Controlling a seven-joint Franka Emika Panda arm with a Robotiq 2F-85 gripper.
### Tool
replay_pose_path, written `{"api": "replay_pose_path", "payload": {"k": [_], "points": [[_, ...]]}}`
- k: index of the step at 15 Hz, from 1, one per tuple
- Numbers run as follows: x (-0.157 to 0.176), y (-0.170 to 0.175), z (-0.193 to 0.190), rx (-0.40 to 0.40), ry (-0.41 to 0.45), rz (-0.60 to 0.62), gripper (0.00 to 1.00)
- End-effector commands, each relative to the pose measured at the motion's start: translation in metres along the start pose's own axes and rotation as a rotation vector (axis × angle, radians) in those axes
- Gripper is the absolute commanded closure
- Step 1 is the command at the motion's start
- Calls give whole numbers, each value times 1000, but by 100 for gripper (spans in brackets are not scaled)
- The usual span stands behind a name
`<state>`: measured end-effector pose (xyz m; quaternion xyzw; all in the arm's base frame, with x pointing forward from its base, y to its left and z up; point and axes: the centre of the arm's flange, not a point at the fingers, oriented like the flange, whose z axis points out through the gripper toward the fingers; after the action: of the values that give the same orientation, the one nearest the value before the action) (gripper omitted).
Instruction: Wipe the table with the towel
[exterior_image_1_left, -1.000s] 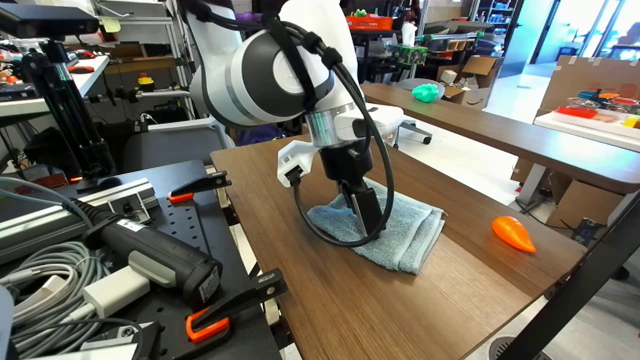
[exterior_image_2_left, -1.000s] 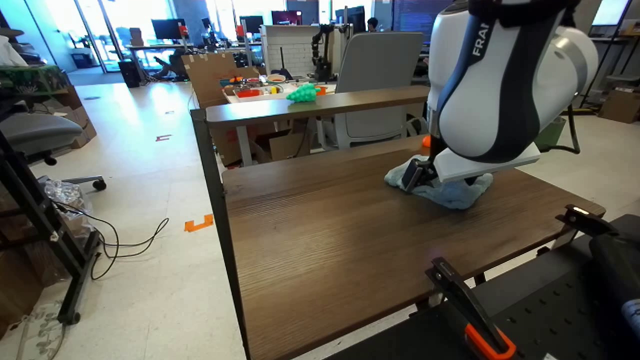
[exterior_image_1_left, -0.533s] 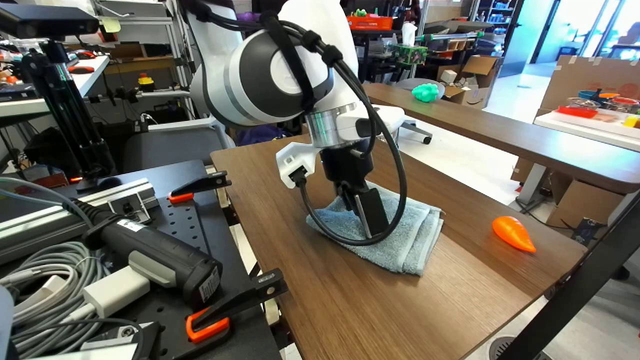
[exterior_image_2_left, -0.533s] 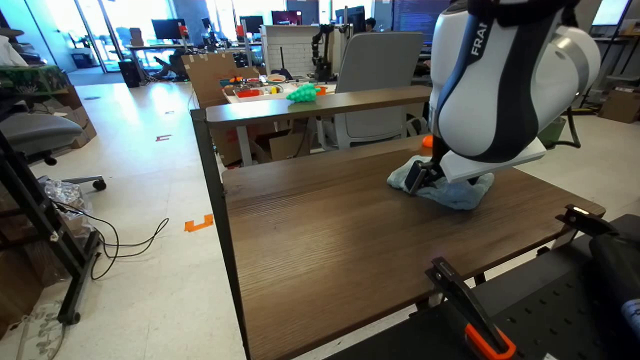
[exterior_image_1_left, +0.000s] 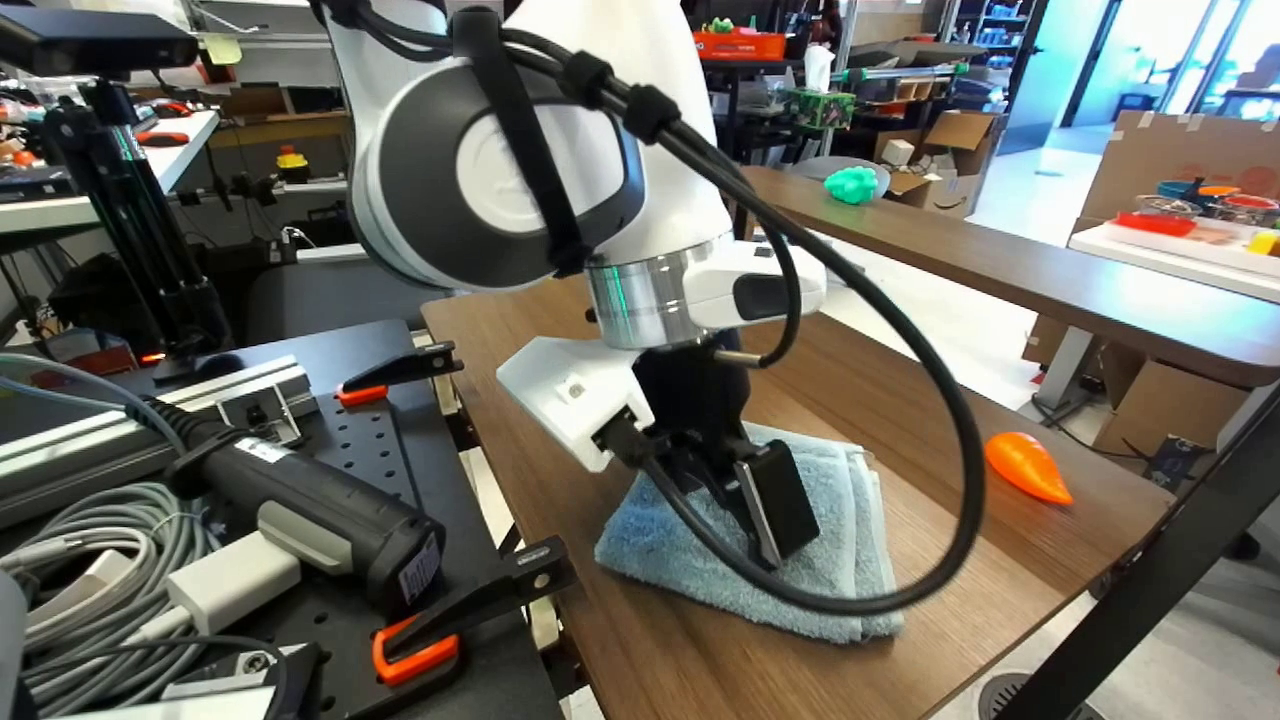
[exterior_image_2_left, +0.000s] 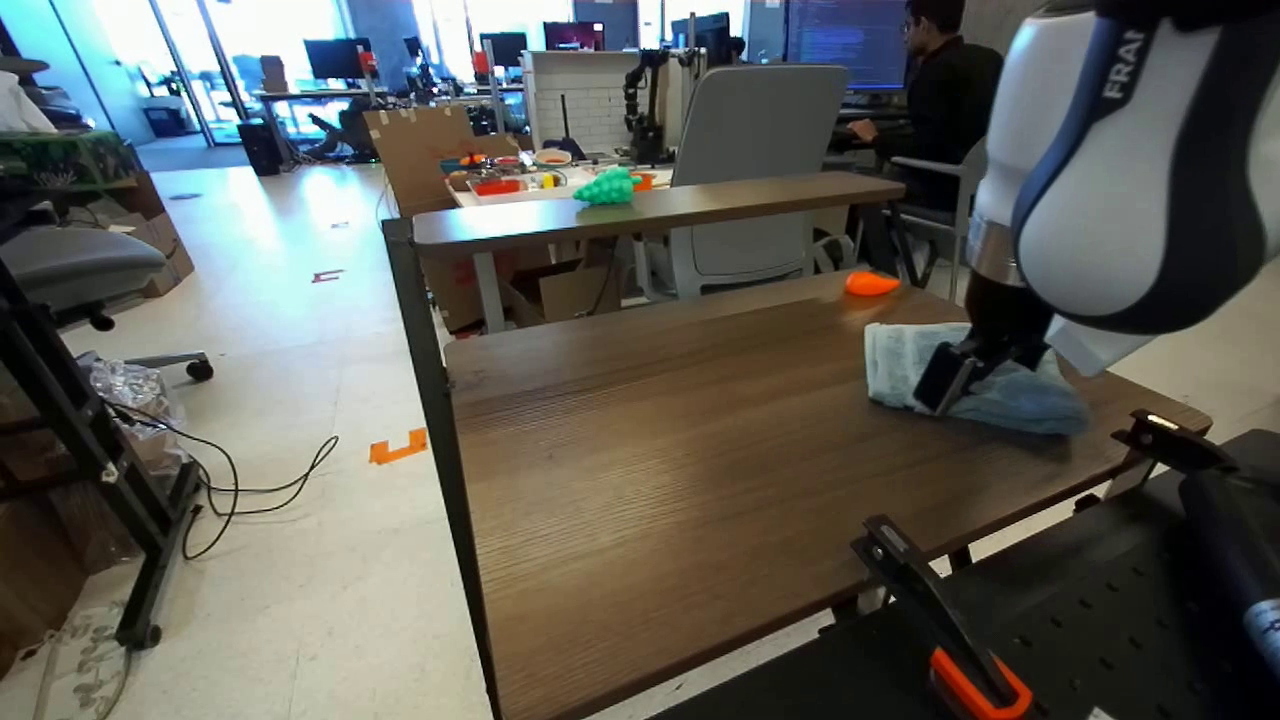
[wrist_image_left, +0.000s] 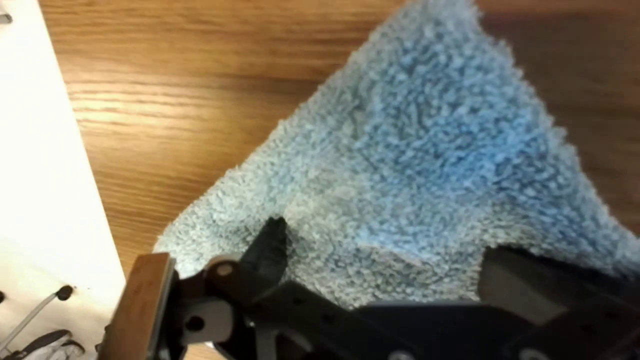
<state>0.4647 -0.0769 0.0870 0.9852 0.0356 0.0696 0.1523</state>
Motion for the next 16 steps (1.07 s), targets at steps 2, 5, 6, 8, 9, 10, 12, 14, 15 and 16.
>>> {"api": "replay_pose_path", "payload": {"k": [2, 5, 6, 8, 9, 10, 12, 14, 15, 16], "points": [[-65, 49, 14, 89, 47, -117, 0], [-84, 61, 13, 112, 62, -152, 0], [-83, 61, 18, 119, 53, -163, 0], [-76, 49, 21, 156, 55, -149, 0], [-67, 36, 28, 184, 55, -154, 0], [-60, 23, 30, 207, 52, -141, 0], [-41, -4, 30, 248, 49, -136, 0], [-22, -32, 29, 288, 29, -143, 0], [-14, -46, 23, 303, 19, -146, 0], [-6, -63, 19, 323, 3, -158, 0]]}}
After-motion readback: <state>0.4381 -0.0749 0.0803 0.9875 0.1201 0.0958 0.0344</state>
